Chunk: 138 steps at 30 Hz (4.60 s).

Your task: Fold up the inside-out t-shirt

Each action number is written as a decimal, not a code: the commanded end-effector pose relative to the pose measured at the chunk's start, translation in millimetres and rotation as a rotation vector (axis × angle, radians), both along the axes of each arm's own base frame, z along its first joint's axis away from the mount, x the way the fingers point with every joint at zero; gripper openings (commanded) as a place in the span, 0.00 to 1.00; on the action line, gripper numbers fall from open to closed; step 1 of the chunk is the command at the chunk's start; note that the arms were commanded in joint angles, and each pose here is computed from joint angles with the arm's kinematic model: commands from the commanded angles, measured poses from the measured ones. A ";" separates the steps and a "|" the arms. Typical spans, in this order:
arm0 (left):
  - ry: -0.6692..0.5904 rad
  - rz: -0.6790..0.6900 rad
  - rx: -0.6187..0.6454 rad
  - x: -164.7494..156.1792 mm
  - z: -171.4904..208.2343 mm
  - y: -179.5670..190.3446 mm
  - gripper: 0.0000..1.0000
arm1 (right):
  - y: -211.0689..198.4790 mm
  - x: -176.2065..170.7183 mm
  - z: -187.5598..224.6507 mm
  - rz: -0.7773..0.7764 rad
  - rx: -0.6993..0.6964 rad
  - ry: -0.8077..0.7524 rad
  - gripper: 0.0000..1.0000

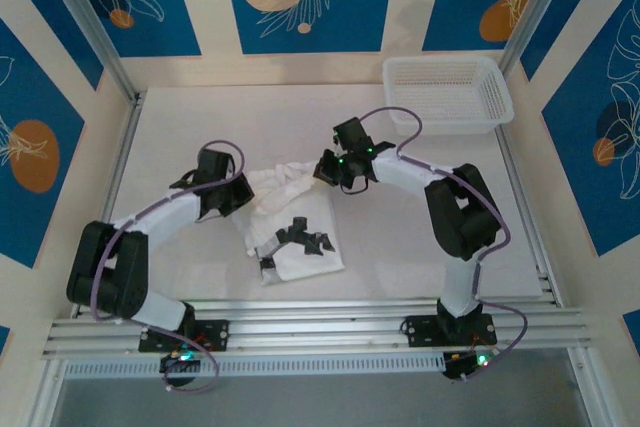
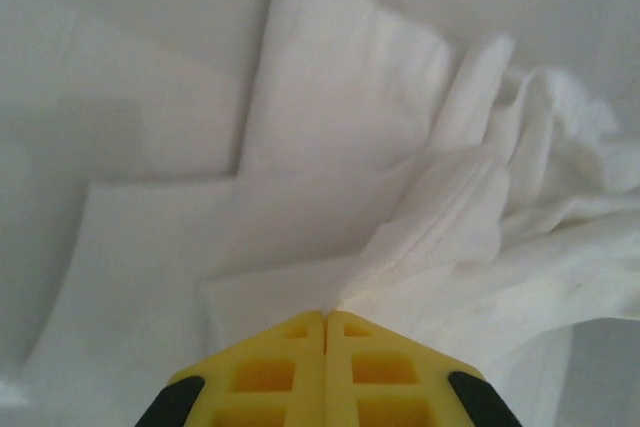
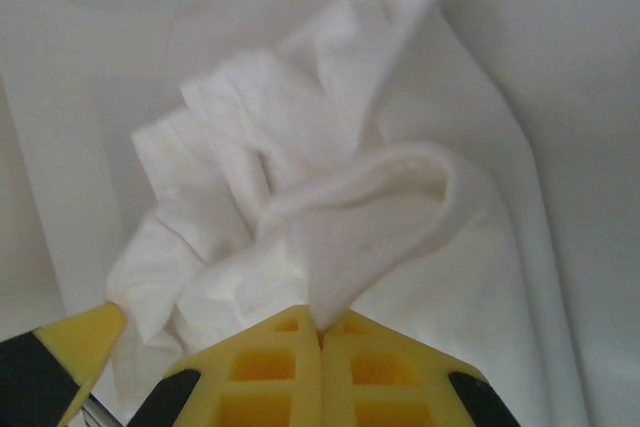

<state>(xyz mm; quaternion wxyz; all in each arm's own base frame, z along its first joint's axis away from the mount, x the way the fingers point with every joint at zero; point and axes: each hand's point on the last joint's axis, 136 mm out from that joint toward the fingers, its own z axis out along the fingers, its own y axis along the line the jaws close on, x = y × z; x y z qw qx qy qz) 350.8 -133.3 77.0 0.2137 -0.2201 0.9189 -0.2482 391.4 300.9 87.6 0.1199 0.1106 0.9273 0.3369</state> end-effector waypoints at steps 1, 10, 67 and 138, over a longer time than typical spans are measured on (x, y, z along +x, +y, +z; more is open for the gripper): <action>-0.033 0.035 -0.106 33.0 5.7 -3.7 0.00 | 10.3 19.5 0.2 0.015 0.051 0.027 0.08; -0.062 0.140 -0.122 87.7 -3.5 31.6 0.25 | 13.4 90.3 8.2 0.021 0.096 0.007 0.38; -0.182 -0.353 -0.062 85.4 -38.1 -69.9 0.42 | 15.7 36.4 -59.3 0.404 -0.029 -0.061 0.31; -0.418 -0.168 -0.080 6.3 125.1 -26.6 0.00 | -7.1 -7.3 165.9 0.381 0.253 -0.542 0.06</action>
